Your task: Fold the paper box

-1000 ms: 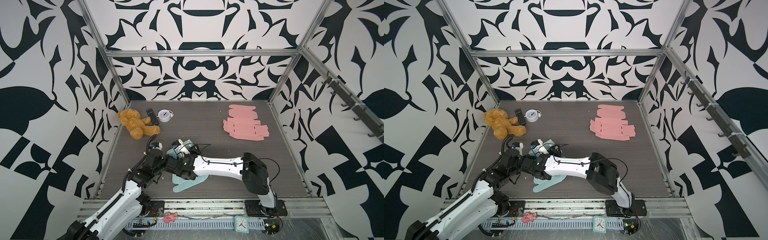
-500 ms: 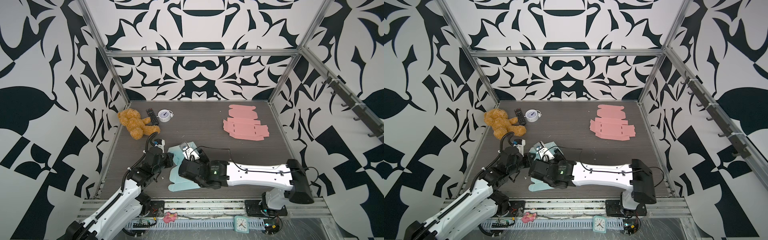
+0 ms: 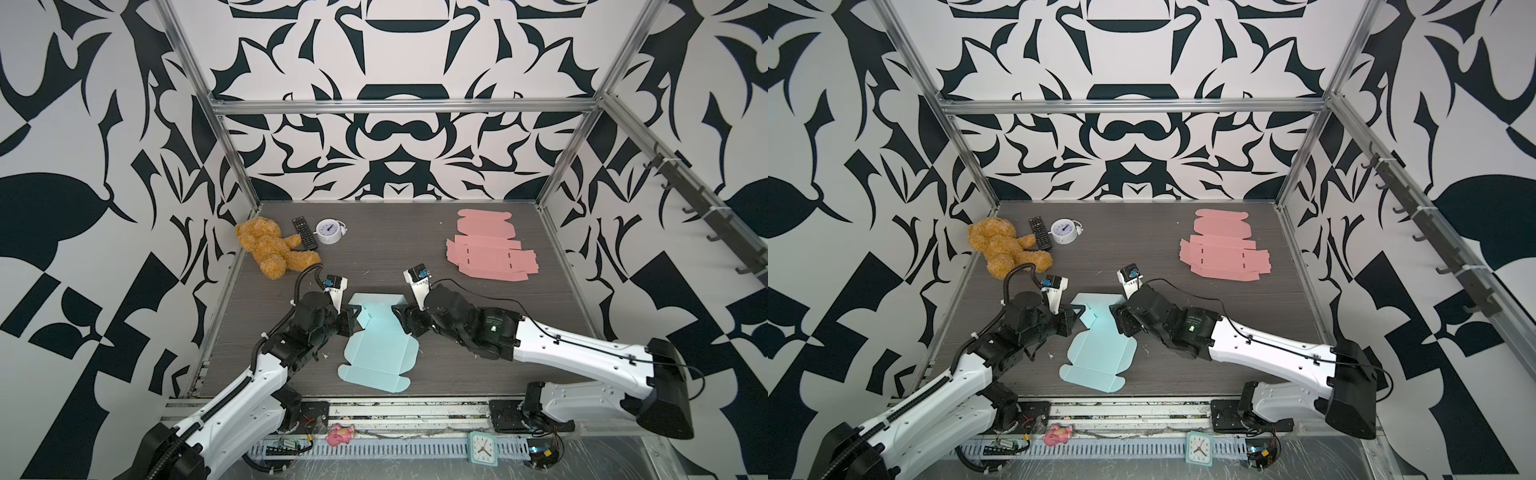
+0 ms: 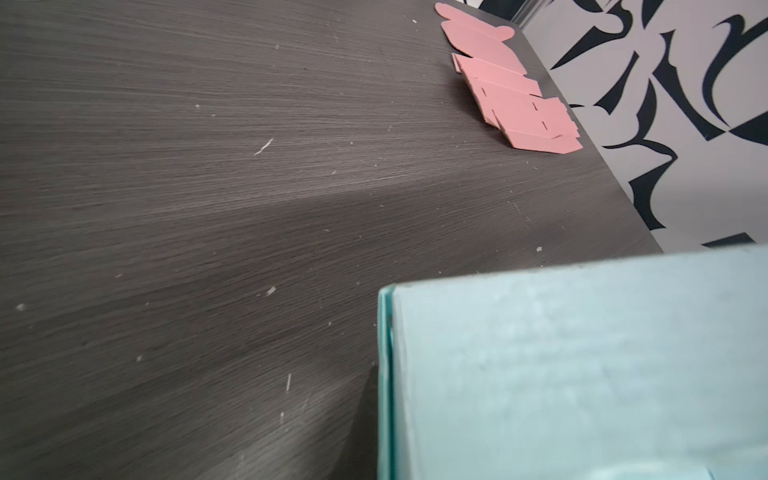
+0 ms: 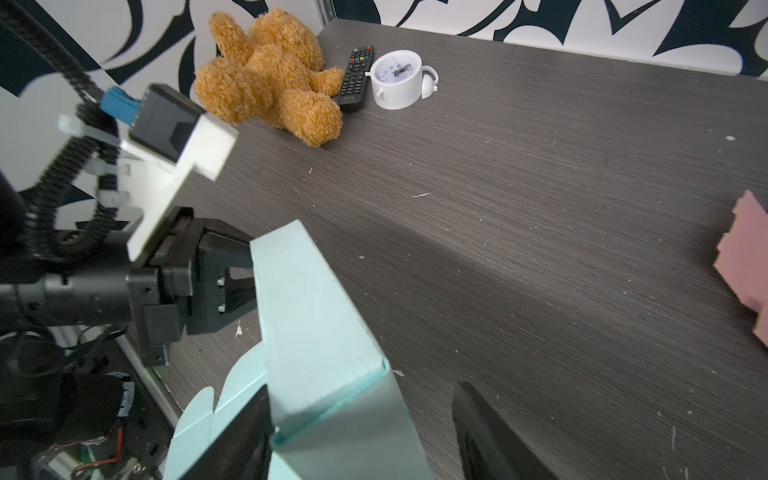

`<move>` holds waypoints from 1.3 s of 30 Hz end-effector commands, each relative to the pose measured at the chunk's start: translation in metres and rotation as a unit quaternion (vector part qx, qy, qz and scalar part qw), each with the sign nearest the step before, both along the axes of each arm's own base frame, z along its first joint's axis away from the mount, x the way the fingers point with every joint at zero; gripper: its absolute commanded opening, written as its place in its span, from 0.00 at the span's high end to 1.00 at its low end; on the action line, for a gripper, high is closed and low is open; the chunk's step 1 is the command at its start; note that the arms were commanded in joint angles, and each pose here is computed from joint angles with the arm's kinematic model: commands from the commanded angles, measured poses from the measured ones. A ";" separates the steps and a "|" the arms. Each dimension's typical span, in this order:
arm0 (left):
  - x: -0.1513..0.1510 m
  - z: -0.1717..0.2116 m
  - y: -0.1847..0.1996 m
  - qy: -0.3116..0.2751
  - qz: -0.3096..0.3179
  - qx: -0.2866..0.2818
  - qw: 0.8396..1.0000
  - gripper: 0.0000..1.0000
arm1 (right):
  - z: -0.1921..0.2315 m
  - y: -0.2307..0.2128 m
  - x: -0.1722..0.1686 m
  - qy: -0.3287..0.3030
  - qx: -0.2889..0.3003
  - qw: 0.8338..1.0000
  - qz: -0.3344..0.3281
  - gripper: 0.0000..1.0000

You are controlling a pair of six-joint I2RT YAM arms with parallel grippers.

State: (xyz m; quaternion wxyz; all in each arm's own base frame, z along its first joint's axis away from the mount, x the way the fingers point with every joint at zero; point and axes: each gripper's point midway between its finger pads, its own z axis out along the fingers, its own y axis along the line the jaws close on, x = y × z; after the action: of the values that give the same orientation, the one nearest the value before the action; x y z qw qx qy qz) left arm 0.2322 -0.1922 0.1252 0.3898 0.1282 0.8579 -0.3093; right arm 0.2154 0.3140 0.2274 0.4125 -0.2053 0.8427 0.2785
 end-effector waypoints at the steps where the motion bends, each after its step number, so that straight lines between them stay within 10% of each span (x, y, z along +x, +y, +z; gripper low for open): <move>1: -0.002 -0.001 -0.012 -0.024 -0.031 0.010 0.999 0.96 | 0.042 0.006 0.000 -0.026 0.099 0.994 0.031 0.30; 39: 0.025 -0.038 -0.051 -0.067 -0.035 0.079 0.994 0.94 | -0.078 0.039 0.019 0.184 0.075 0.969 0.147 0.09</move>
State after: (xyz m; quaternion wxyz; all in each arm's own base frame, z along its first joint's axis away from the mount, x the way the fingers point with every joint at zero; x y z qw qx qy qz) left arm 0.2443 -0.2395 0.0739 0.3929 0.2156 0.8578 -0.2517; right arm 0.2339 0.3478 0.1390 0.2108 -0.2389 0.8556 0.4079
